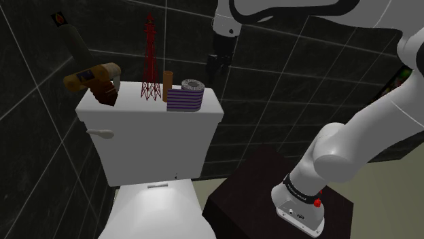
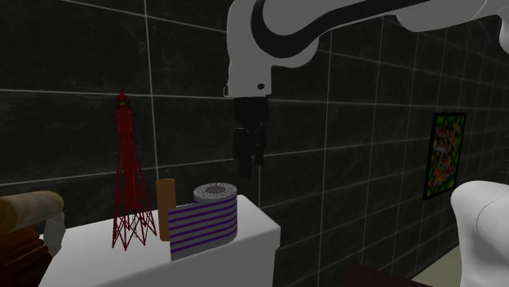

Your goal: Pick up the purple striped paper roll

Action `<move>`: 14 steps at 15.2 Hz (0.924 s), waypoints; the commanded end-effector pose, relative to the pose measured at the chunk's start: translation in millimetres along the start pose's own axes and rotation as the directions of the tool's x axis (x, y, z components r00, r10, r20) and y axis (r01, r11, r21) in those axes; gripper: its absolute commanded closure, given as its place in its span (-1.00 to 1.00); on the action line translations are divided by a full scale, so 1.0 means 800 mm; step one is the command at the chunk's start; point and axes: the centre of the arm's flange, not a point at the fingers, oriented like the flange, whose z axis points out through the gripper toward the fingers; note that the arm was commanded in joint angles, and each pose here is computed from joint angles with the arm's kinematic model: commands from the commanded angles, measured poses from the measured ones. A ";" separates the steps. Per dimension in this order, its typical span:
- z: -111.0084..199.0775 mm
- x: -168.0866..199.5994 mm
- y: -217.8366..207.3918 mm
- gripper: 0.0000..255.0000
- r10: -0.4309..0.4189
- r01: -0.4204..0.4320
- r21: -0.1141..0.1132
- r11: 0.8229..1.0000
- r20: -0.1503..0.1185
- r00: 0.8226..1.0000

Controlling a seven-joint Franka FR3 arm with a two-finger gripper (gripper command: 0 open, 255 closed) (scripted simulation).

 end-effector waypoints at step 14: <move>0.039 0.112 -0.071 -1.00 -0.099 0.100 0.043 0.994 -0.025 0.995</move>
